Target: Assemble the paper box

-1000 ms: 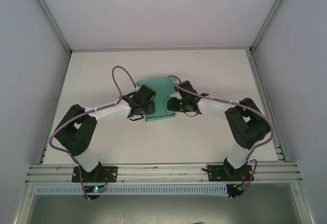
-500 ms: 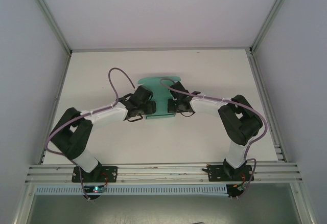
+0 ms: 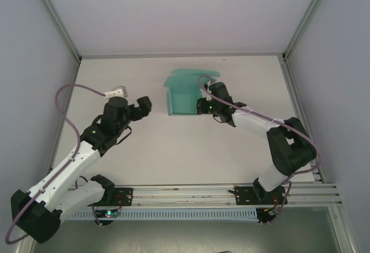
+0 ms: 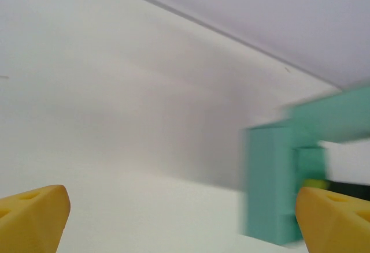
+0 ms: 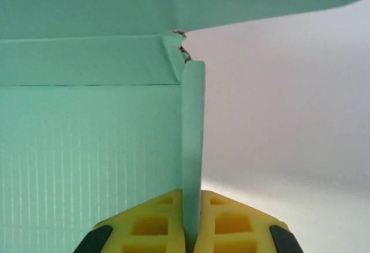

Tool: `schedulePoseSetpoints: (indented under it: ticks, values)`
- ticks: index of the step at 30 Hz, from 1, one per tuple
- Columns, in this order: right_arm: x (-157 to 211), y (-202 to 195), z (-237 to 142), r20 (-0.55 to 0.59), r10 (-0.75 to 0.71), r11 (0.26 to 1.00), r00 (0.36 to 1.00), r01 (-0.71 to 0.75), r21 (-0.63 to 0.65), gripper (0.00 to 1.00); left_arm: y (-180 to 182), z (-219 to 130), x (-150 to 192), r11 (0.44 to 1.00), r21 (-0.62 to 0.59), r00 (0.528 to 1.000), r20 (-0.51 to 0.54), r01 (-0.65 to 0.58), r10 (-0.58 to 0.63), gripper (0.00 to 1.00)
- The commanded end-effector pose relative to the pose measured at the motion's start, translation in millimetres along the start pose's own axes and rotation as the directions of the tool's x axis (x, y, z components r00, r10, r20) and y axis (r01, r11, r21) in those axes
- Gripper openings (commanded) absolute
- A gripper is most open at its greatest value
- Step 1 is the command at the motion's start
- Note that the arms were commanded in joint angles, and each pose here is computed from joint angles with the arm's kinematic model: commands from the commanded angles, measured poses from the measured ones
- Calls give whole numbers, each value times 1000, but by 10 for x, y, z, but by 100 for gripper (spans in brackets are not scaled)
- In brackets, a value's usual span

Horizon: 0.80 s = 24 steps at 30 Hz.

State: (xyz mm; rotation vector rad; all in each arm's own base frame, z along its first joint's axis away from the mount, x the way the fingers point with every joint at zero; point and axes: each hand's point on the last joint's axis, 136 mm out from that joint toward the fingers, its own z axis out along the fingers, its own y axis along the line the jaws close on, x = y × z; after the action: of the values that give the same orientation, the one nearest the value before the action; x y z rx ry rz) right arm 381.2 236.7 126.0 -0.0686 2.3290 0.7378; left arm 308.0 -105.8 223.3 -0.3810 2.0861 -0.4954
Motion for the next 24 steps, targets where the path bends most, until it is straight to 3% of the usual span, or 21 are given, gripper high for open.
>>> schedulePoseSetpoints:
  ticks: [1, 5, 7, 10, 14, 18, 24]
  values:
    - [-425, 947, -429, 157, -99, 906, 983, 154, -395, 0, 280, 143, 98, 997, -24, 997, -23, 76, -76, 100]
    - [-526, 1484, -822, 209, -124, 775, 970, 226, -591, 0, -151, 350, 92, 979, 204, 998, -62, 18, -5, 100]
    - [-506, 1692, -942, 205, -135, 704, 969, 240, -669, 0, -396, 439, 71, 944, 330, 998, -60, 3, 18, 100]
    - [-432, 1839, -949, 197, -167, 665, 966, 258, -700, 0, -692, 482, 23, 882, 471, 998, -53, -14, 45, 100]
    - [-314, 1807, -783, 170, -214, 705, 962, 273, -654, 0, -924, 463, -7, 821, 569, 994, -53, -47, 94, 100]
    - [-133, 1776, -623, 128, -287, 733, 949, 304, -609, 0, -951, 484, -88, 832, 552, 993, -48, -60, 103, 100]
    - [87, 1451, -219, 38, -442, 860, 896, 435, -267, 0, -1057, 476, -140, 823, 565, 989, -76, -61, 126, 100]
